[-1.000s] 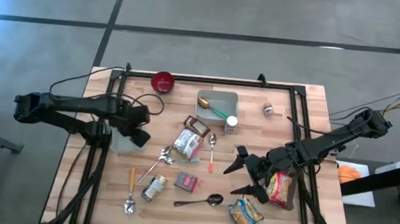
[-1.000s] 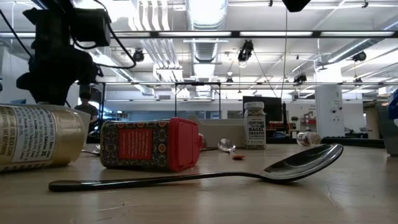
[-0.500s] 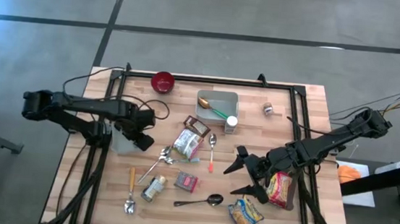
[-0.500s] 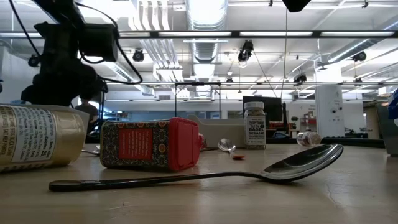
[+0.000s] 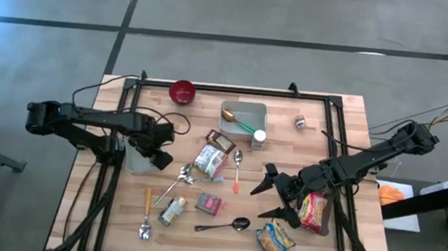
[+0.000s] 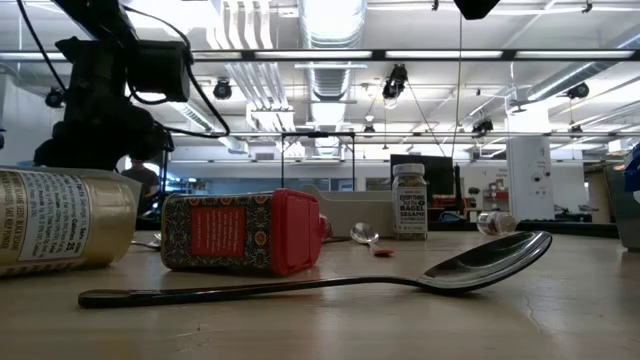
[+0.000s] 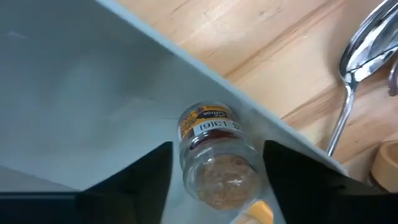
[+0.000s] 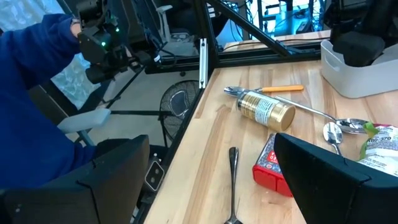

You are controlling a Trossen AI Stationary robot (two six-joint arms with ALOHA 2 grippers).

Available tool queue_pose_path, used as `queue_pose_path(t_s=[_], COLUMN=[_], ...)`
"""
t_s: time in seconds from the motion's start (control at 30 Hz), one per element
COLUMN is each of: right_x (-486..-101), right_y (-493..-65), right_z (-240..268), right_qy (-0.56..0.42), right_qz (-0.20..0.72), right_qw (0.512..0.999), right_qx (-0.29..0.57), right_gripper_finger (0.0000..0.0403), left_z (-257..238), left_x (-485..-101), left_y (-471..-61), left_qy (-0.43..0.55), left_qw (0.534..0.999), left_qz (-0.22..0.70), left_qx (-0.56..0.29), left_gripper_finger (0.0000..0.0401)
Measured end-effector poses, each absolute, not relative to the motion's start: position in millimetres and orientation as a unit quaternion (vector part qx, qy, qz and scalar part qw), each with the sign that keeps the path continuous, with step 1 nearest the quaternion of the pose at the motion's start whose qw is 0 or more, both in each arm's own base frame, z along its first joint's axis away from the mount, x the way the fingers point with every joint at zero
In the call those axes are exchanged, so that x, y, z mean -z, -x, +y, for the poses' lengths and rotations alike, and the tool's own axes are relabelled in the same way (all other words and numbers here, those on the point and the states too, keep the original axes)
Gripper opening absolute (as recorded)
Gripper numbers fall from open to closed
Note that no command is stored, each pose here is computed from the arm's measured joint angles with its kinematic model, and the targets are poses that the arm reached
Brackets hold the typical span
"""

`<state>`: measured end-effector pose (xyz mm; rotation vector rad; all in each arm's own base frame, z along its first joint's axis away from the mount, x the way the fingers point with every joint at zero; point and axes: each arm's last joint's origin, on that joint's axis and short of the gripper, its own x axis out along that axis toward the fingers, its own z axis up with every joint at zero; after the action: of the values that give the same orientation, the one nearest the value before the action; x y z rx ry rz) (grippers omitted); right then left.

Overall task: Pick & Place Food Item
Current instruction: Put the left brown seasoning bottle into the left gray bin, then put the yellow spoon into the right gray bin

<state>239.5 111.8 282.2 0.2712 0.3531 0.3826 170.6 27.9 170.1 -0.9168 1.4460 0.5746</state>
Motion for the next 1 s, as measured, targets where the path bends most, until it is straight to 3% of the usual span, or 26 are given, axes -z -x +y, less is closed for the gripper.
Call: queue_pose_path(t_s=[0.23, 0.47, 0.7, 1.0], right_x=[-282, -282, -282, -281], right_y=[-240, -240, -240, -239], right_z=[112, 112, 112, 113], right_qy=[-0.134, -0.134, -0.134, -0.133], right_qz=[0.174, 0.174, 0.175, 0.176], right_qw=[0.957, 0.957, 0.957, 0.957], right_qx=[-0.189, -0.189, -0.188, -0.191], right_gripper_finger=[0.0343, 0.0343, 0.0343, 0.0343], left_z=[28, 28, 29, 27], left_x=[-170, -175, -204, -245], left_y=[-171, -171, -170, -170], left_qy=[0.398, 0.394, 0.365, 0.355], left_qw=[0.62, 0.619, 0.62, 0.67], left_qz=[0.628, 0.632, 0.642, 0.587], left_qx=[-0.249, -0.247, -0.264, -0.284], left_gripper_finger=[0.0312, 0.0315, 0.0316, 0.0317])
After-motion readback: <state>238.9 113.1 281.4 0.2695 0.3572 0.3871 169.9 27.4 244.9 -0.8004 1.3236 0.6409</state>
